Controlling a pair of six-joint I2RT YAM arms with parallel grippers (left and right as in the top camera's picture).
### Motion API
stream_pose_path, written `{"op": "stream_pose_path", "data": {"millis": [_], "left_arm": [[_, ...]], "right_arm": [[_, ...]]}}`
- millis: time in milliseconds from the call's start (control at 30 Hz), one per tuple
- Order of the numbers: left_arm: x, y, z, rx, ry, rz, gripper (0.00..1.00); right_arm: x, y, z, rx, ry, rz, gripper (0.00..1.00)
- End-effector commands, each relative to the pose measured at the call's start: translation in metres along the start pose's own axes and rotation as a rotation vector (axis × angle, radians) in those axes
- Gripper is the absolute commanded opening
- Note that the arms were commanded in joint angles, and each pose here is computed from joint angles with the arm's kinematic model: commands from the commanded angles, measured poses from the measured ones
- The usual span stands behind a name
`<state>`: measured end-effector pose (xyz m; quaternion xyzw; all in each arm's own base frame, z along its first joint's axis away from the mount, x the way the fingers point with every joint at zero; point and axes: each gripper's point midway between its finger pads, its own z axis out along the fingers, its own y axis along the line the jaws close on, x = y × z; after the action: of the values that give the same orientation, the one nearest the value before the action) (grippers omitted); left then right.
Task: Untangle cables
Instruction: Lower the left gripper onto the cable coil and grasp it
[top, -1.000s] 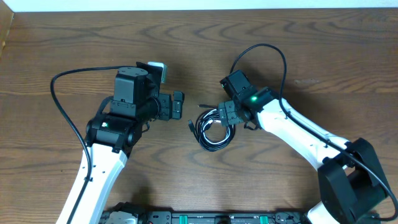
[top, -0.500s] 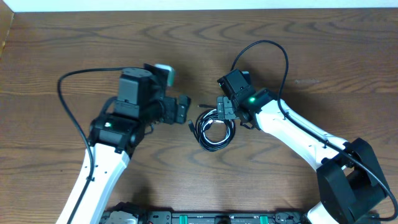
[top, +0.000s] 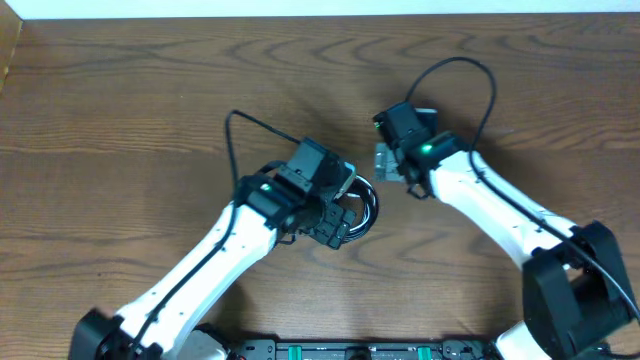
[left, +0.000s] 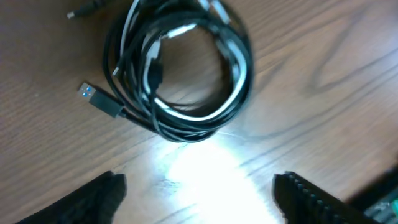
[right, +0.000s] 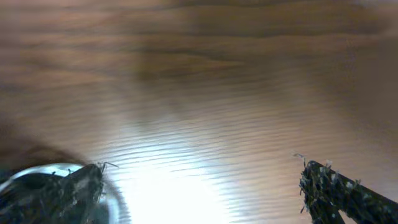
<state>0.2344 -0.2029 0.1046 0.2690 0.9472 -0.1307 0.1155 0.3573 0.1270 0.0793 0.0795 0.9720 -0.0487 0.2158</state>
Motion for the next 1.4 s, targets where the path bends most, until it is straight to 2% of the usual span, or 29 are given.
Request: {"op": "stream_pose_path", "data": {"millis": [0, 133, 400, 533, 667, 933, 1367], "left_arm": [[-0.001, 0.015, 0.009, -0.086, 0.027, 0.007, 0.70], [-0.003, 0.025, 0.023, -0.131, 0.047, 0.005, 0.58], [-0.017, 0.037, 0.045, -0.187, 0.023, 0.006, 0.57], [-0.020, 0.039, 0.058, -0.188, 0.022, -0.040, 0.47], [-0.018, 0.041, 0.068, -0.190, 0.038, -0.058, 0.46], [0.012, 0.044, 0.067, -0.205, 0.161, -0.068, 0.45], [-0.012, 0.032, 0.075, -0.134, 0.056, -0.140, 0.42]], "right_arm": [[-0.025, -0.038, -0.023, 0.051, -0.079, 0.086, 0.99], [-0.039, -0.074, -0.042, 0.073, -0.109, 0.110, 0.99], [-0.042, -0.111, -0.081, 0.079, -0.155, 0.148, 0.99], [-0.042, -0.114, -0.095, 0.066, -0.183, 0.156, 0.99], [-0.043, -0.114, -0.099, 0.062, -0.191, 0.153, 0.99], [-0.041, -0.115, -0.098, 0.068, -0.185, 0.132, 0.99], [-0.040, -0.116, -0.098, 0.071, -0.180, 0.130, 0.99]]}}
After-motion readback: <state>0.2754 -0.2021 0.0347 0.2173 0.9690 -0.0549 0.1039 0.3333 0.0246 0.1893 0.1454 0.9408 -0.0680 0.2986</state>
